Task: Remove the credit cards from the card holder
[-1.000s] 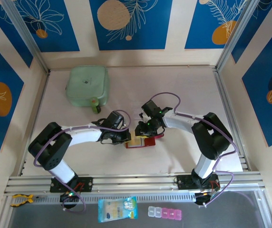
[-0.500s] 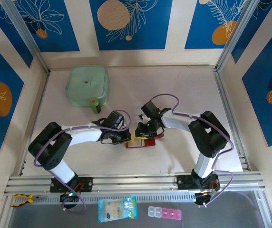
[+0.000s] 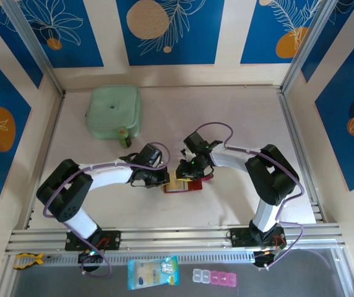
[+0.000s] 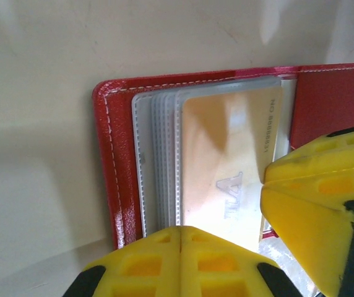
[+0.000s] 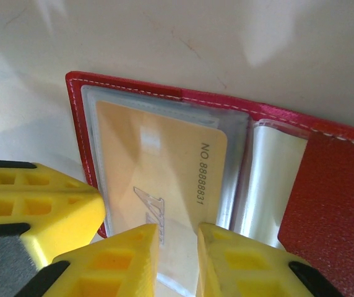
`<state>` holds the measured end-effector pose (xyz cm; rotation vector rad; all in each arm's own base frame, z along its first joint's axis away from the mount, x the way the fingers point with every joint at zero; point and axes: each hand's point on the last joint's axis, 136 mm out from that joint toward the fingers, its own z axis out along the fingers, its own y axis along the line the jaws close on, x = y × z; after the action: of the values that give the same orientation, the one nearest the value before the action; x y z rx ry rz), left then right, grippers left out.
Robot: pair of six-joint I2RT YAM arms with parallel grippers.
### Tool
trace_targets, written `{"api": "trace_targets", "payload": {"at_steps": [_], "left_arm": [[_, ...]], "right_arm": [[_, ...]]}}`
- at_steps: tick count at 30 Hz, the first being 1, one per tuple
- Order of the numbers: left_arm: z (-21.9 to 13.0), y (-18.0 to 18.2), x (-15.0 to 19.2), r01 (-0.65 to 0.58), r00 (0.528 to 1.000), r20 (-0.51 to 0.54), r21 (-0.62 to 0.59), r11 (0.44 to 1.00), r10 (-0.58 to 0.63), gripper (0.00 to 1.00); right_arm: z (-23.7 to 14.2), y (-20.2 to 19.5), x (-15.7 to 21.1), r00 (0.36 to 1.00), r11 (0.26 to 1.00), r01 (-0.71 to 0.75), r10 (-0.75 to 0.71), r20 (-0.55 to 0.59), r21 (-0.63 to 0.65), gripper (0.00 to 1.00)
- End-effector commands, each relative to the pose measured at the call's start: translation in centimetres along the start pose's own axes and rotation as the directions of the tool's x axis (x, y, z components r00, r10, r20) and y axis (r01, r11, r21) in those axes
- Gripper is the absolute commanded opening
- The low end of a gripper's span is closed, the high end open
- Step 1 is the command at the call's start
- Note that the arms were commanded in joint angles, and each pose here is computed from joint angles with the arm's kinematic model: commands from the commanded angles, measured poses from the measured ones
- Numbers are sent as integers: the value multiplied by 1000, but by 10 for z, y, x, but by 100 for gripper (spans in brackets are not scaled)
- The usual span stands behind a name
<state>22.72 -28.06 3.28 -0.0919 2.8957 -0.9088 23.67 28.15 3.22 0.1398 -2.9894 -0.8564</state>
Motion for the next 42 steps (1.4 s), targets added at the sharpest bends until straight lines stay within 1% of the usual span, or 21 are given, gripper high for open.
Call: {"api": "trace_targets", "payload": {"at_steps": [1, 6, 24, 32, 40, 42], "left_arm": [[4, 9, 6, -19, 1000, -16, -38, 999, 19, 5], [6, 11, 8, -14, 1000, -24, -43, 999, 13, 5], [7, 9, 6, -19, 1000, -23, -39, 999, 18, 4], [14, 20, 12, -4, 999, -44, -63, 998, 1, 4], [15, 31, 16, 6, 999, -52, -90, 996, -11, 3], [13, 34, 17, 9, 999, -50, -99, 995, -14, 3]], "right_arm": [[0, -13, 7, 1000, 999, -8, 9, -15, 40, 24], [-3, -17, 6, 1000, 998, -6, 7, -7, 59, 25], [-14, -17, 4, 1000, 999, -1, 1, 20, 48, 26], [-23, -14, 5, 999, 999, 3, -5, 43, 38, 29], [-25, -17, 6, 999, 1000, -14, 13, 46, 21, 29], [-25, -14, 6, 999, 1000, -10, 10, 44, 0, 29]]}}
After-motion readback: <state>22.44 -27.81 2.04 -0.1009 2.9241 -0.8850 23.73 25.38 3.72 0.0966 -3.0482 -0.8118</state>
